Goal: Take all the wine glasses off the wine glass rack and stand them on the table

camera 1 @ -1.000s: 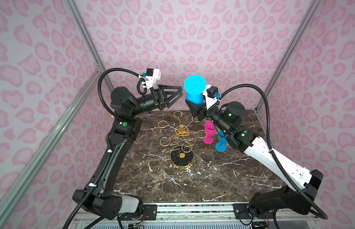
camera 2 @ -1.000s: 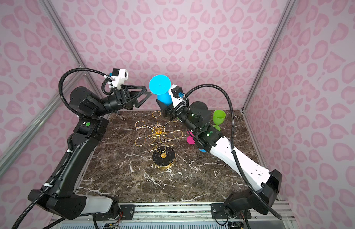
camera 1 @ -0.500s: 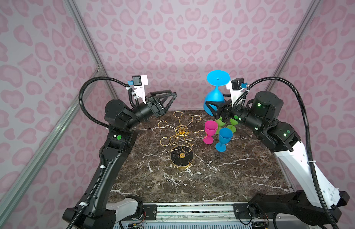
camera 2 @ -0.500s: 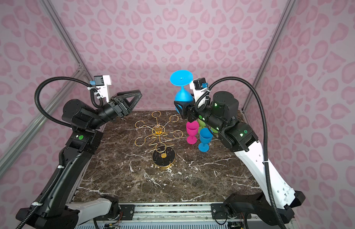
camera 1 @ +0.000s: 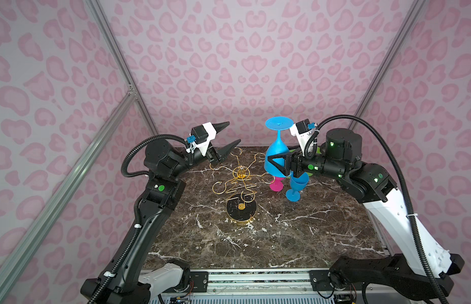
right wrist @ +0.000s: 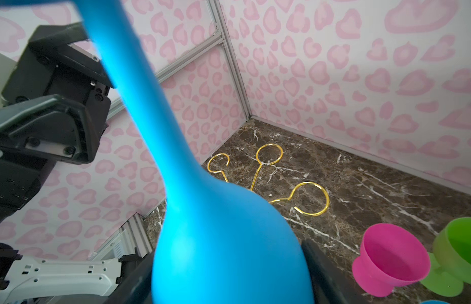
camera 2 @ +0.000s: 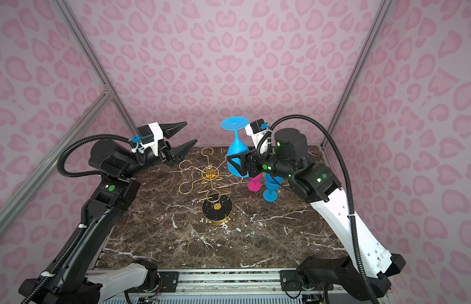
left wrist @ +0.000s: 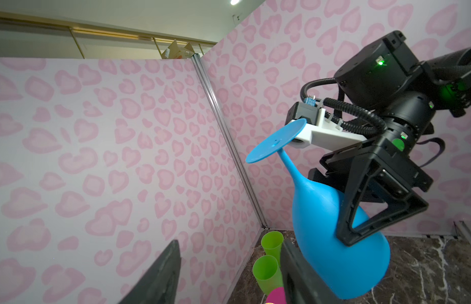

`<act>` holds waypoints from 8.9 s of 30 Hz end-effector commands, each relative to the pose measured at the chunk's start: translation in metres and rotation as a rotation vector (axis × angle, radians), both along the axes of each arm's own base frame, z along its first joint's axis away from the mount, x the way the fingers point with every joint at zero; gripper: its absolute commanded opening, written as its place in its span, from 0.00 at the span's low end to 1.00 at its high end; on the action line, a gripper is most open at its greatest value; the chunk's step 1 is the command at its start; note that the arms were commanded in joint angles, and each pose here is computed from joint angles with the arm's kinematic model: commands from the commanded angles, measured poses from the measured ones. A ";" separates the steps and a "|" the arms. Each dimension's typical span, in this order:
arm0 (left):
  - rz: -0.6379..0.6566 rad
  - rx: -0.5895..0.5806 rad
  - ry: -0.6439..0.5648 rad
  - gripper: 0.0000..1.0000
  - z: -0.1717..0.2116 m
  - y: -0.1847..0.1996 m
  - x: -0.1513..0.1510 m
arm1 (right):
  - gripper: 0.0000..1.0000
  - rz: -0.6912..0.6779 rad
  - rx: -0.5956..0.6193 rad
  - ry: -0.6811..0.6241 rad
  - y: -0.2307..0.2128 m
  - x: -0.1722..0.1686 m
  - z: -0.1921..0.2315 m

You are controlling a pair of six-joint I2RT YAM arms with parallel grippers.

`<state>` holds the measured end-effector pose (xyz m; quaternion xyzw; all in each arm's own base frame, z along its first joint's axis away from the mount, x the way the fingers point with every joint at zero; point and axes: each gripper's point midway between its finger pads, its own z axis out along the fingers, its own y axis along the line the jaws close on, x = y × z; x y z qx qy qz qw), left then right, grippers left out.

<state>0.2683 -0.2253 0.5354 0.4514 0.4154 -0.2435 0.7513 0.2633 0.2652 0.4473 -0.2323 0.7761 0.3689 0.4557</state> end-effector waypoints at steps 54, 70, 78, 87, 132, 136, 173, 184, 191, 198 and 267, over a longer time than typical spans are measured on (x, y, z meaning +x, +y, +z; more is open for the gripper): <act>0.028 0.133 -0.299 0.03 -0.002 -0.012 -0.003 | 0.60 0.192 0.064 0.138 0.077 -0.031 -0.017; 0.183 -0.060 -0.059 0.03 0.012 0.015 0.018 | 0.97 0.090 0.213 -0.064 0.036 -0.043 0.026; 0.228 -0.194 0.087 0.03 0.021 0.034 0.022 | 0.98 0.001 0.231 -0.218 -0.011 -0.061 0.031; 0.176 -0.231 0.196 0.03 0.007 0.032 0.019 | 0.78 -0.143 0.237 -0.289 -0.047 -0.058 0.037; 0.239 -0.297 0.306 0.82 -0.019 0.048 0.018 | 0.00 -0.211 0.188 -0.171 -0.051 -0.018 0.037; 0.309 -0.334 0.296 0.94 -0.018 0.062 0.016 | 0.00 -0.296 0.093 -0.113 -0.087 -0.032 0.014; 0.807 -0.530 0.329 0.97 -0.089 0.185 0.000 | 0.00 -0.314 -0.914 0.580 -0.133 -0.040 -0.227; 0.848 -0.507 0.322 0.97 -0.093 0.191 -0.005 | 0.00 -0.229 -1.064 0.671 -0.115 -0.012 -0.278; 0.860 -0.498 0.326 0.97 -0.097 0.193 -0.004 | 0.00 -0.203 -1.086 0.689 -0.108 -0.002 -0.298; 0.874 -0.501 0.327 0.97 -0.100 0.196 -0.003 | 0.10 -0.192 -1.073 0.696 -0.105 -0.002 -0.304; 1.042 -0.320 0.808 0.97 -0.397 0.253 0.106 | 0.98 -1.035 -0.338 -0.246 -0.299 0.098 -0.307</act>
